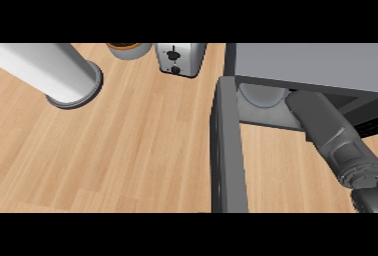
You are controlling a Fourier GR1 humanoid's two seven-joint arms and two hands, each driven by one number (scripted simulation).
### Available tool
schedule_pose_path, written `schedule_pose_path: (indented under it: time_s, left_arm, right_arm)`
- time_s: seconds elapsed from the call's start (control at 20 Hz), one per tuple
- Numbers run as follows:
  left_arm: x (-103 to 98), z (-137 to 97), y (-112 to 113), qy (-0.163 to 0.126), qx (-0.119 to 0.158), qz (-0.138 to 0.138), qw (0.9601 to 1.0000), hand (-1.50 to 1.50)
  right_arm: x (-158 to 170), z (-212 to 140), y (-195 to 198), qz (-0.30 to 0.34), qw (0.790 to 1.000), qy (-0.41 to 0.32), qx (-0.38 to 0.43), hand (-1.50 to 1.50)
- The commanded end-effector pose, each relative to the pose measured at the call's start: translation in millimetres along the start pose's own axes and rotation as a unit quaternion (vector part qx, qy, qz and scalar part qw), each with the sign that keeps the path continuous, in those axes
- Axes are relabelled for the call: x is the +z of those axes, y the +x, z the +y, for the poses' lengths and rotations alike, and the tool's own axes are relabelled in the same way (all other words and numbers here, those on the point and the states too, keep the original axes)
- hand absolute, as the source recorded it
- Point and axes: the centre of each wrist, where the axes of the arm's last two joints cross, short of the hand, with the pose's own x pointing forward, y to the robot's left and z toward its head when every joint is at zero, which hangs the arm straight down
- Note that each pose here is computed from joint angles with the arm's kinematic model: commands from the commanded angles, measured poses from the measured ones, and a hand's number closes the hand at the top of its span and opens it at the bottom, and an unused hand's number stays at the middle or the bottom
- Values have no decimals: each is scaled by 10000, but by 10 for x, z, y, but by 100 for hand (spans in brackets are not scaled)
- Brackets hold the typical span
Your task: Pick up the milk, place it into the microwave and close the microwave
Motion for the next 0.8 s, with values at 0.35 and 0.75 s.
schedule_pose_path:
  time_s: [0.35, 0.75]
  left_arm:
    - [-123, -88, -122, -490, 58, 144, 9987, -150]
    - [-174, -167, -196, -1105, 283, 72, 9934, -150]
  right_arm:
    - [-115, -17, 152, -574, 9943, 526, -726, -150]
    - [-36, 103, 258, -476, 9749, 826, -2011, -150]
